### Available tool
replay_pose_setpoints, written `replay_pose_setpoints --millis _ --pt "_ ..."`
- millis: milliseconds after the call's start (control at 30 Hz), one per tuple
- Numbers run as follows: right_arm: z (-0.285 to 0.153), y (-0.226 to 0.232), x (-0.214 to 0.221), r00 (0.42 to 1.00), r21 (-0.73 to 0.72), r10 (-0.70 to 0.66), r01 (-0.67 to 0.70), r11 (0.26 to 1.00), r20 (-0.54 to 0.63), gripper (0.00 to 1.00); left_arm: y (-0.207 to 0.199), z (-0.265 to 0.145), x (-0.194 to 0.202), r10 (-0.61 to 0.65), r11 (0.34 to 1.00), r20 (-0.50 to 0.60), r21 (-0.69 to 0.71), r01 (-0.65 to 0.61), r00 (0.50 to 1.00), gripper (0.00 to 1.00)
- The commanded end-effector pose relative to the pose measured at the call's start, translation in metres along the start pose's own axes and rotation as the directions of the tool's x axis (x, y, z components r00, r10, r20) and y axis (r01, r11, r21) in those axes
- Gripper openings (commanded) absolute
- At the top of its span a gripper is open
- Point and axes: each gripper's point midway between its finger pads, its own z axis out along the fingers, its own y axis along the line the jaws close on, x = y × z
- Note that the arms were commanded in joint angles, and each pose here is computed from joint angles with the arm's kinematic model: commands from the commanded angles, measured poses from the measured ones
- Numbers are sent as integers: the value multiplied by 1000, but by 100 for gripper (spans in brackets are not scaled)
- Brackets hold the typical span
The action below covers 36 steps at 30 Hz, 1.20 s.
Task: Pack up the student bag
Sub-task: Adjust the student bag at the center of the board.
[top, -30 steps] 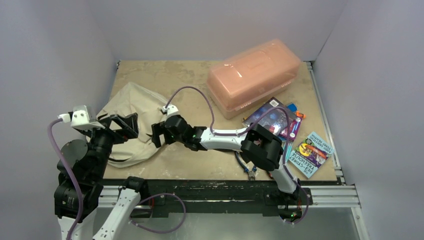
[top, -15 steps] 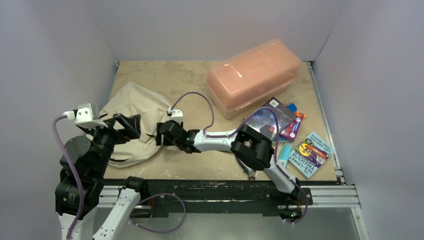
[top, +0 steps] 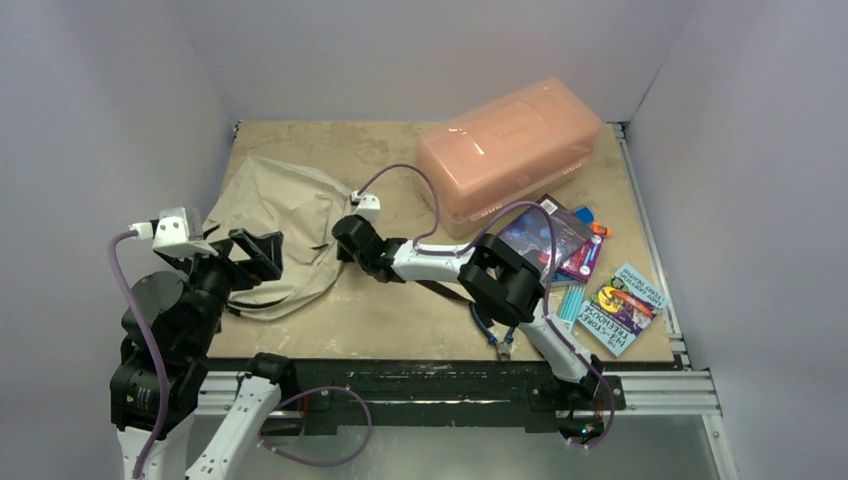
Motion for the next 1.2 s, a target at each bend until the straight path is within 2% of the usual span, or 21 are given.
replay_pose_setpoints --millis 0,133,267,300,367,433,467,500,600,667,733,833,933,967,1000,1100,1167 --pt "3 -6 -91 982 -2 15 -15 1000 188 0 0 1 -3 9 1000 -4 -4 -9 1000 97" --pt "11 -3 -126 966 9 -100 100 995 239 0 -1 8 8 9 1000 -50 1 -9 999 97" --pt "15 -7 -168 924 52 -246 242 969 294 0 -2 13 22 -5 1000 -98 8 6 995 97" --pt "15 -7 -178 911 51 -281 279 959 300 6 -4 13 24 -7 1000 -106 18 9 994 97" --pt "13 -2 -192 875 44 -372 377 925 309 40 -5 14 27 -10 1000 -117 22 13 993 97" --pt "8 2 -199 849 58 -443 446 893 288 66 -6 15 26 -11 1000 -117 26 14 993 97" --pt "4 5 -200 841 52 -464 469 881 279 74 -7 15 25 -9 1000 -115 28 13 993 97" --pt "-3 9 -202 838 42 -471 479 877 275 79 -7 15 24 -7 1000 -112 28 10 994 97" --pt "-23 32 -184 831 -86 -491 527 845 262 84 -5 13 18 -7 1000 -90 16 8 996 97" --pt "-37 58 -156 797 -216 -526 593 776 297 86 -2 10 11 -6 1000 -59 2 6 998 97" --pt "-49 85 -122 728 -305 -590 684 663 350 87 1 5 4 -2 1000 -26 -15 1 1000 97" --pt "-59 117 -83 645 -360 -646 764 536 407 87 7 -5 -8 0 999 21 -45 1 1000 97" --pt "-62 137 -58 558 -352 -671 829 434 488 88 15 -18 -15 -9 997 73 -73 14 997 97" --pt "-59 141 -49 545 -339 -678 838 427 493 88 17 -22 -17 -12 996 90 -82 19 996 97" --pt "-54 143 -44 468 -276 -720 884 378 513 87 19 -25 -19 -13 996 105 -90 23 994 97" --pt "-29 138 -24 295 -79 -822 952 295 486 88 25 -35 -23 -14 993 137 -113 30 991 97" --pt "-17 135 -23 204 27 -868 970 242 453 88 28 -39 -24 -12 992 149 -122 30 989 97"
